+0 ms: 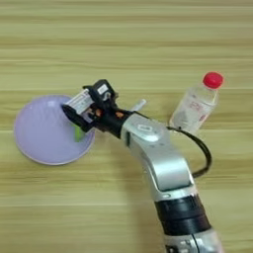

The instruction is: Move the objects on the table

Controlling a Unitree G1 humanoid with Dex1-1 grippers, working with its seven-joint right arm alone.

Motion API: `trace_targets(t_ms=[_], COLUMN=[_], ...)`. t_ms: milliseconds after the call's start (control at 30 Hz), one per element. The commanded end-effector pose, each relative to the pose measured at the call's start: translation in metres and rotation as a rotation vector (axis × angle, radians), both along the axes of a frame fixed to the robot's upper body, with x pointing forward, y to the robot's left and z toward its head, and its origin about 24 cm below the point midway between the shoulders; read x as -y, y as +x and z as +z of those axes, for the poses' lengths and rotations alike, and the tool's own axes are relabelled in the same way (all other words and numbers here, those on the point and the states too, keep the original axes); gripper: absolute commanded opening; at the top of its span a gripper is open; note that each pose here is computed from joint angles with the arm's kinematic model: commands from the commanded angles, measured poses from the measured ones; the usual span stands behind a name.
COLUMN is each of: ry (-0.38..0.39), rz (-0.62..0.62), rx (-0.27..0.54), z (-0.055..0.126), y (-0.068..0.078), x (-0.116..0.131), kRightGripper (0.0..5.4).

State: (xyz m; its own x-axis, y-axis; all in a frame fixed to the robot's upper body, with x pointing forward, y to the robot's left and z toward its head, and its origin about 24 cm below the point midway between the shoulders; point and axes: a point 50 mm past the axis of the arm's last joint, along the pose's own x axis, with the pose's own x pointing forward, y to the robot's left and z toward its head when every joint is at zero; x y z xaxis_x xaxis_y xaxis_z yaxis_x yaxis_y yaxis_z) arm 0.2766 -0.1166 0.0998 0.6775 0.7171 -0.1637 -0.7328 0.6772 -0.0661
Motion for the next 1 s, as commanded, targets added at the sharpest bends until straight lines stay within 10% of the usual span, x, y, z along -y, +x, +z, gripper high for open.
trace_targets(t_ms=[33, 700, 1000], ry=[-0.009, 0.002, -0.129], rz=[0.112, 0.254, 0.250], rx=[0.106, 0.014, 0.064], z=[0.022, -0.013, -0.029], y=[0.011, 0.027, 0.028], x=[-0.028, -0.067, -0.066], kRightGripper=[3.99, 3.99, 3.99])
